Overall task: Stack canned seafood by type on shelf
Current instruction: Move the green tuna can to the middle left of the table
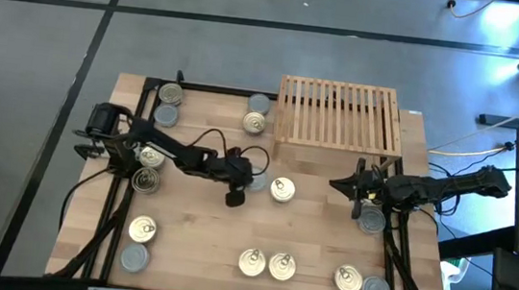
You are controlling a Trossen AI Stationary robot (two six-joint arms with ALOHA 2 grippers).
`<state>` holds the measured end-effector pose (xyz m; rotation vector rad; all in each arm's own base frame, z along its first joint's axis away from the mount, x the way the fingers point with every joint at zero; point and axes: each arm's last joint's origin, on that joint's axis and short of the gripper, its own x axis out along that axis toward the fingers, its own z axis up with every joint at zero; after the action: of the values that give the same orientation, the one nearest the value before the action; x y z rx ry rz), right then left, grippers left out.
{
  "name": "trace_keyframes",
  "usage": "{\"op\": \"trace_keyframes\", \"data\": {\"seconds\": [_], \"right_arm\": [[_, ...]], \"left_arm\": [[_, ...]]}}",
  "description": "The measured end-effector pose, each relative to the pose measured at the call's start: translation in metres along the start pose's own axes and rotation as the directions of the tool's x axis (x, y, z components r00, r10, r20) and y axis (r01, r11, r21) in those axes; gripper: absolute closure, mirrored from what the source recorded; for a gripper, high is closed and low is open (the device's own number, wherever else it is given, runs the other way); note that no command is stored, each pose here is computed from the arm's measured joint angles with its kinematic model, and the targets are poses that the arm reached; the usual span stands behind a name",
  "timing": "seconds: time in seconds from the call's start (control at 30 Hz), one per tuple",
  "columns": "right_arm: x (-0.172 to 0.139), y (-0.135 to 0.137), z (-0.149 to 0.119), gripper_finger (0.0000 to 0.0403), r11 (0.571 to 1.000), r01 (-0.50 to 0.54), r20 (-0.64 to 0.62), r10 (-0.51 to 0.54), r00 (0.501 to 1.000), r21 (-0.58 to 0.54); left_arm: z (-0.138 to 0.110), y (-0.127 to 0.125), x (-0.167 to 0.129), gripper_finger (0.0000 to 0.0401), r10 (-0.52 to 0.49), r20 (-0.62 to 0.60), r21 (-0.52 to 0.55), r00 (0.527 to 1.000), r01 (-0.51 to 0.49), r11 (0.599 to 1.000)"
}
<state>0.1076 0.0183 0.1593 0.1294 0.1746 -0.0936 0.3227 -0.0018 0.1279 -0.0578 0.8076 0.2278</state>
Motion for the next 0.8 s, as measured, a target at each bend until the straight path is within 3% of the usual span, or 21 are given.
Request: {"op": "trace_keyframes", "data": {"seconds": [0.33, 0.4, 0.6, 0.73, 0.8], "right_arm": [[0.002, 0.001, 0.002, 0.0384, 1.0, -0.004, 0.021, 0.004, 1.0, 0.0], [0.002, 0.001, 0.003, 0.0384, 1.0, -0.005, 0.028, 0.005, 1.0, -0.001], [0.002, 0.001, 0.004, 0.0384, 1.0, -0.007, 0.043, 0.007, 0.999, 0.004], [0.002, 0.002, 0.006, 0.0384, 1.0, -0.01, 0.058, 0.01, 0.998, 0.009], [0.003, 0.002, 0.006, 0.0384, 1.0, -0.009, 0.051, 0.009, 0.999, 0.007]], "left_arm": [[-0.018, -0.004, -0.054, 0.04, 0.022, -0.29, -0.02, 0.957, -0.03, 0.999], [-0.018, -0.005, -0.064, 0.04, 0.011, -0.292, -0.035, 0.956, -0.022, 0.999], [0.021, -0.008, -0.091, 0.04, -0.073, 0.053, -0.079, 0.996, 0.077, 0.994], [0.048, -0.014, -0.093, 0.04, -0.118, 0.327, -0.006, 0.937, 0.127, 0.992], [0.054, -0.016, -0.089, 0.04, -0.126, 0.398, 0.042, 0.909, 0.12, 0.992]]}}
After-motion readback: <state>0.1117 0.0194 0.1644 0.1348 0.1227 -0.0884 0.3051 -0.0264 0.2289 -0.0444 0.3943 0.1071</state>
